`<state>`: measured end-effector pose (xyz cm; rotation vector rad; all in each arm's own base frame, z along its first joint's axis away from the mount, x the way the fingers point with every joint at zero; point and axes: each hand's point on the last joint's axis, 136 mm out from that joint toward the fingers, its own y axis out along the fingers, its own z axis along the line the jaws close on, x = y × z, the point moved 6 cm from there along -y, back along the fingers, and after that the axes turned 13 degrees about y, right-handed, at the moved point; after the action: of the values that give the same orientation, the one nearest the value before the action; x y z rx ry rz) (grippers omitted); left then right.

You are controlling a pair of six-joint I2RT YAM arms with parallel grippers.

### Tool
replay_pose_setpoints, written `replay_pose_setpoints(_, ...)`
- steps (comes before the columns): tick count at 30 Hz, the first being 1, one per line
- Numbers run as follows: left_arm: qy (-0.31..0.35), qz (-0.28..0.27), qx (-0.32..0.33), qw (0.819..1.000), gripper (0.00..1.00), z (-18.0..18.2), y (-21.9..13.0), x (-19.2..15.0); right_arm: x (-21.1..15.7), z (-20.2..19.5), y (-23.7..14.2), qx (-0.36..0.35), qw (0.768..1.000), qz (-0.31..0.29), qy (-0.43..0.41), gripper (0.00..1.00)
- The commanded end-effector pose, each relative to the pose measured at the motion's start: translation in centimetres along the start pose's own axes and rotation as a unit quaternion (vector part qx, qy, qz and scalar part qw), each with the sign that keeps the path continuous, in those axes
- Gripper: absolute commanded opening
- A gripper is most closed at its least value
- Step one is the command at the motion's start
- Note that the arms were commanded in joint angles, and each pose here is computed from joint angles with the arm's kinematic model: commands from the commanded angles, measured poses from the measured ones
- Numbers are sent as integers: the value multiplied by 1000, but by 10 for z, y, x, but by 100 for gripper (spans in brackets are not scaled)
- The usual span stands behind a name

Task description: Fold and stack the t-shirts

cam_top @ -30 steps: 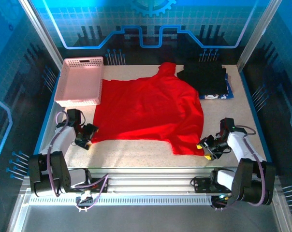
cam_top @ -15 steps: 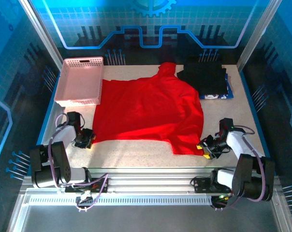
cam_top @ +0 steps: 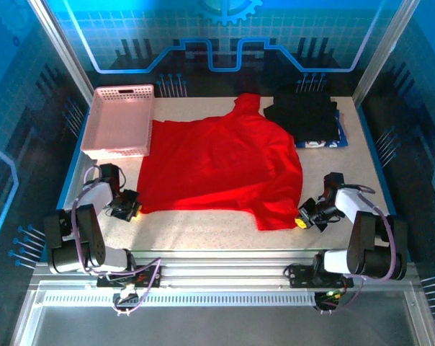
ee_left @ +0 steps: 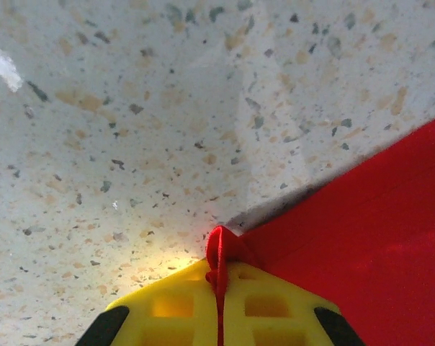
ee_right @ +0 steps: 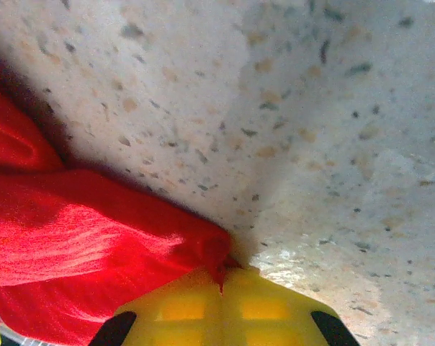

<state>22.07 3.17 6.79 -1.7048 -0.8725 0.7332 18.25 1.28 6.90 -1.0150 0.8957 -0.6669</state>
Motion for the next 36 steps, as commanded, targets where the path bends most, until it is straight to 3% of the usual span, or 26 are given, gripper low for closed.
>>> replay_pose_setpoints(1,82,-11,-69,994,0,-28,7,3,-3,1,-22,-16,999,-39,-22,0)
replay_pose_setpoints(5,116,-8,-53,992,0,-28,-2,-9,-19,-14,-46,-44,997,-50,-28,0)
replay_pose_setpoints(11,137,-34,-47,989,0,-32,-29,-24,-38,-21,-80,-30,996,-88,-11,0)
replay_pose_setpoints(23,129,-49,-19,990,0,-16,-43,-33,-32,3,-110,-5,992,-124,-29,0)
replay_pose_setpoints(28,138,-59,-34,988,0,-32,-48,-25,-14,43,-109,51,990,-120,-54,0)
replay_pose_setpoints(36,176,-93,-35,979,0,-69,-59,0,16,141,-112,32,980,-112,-162,0)
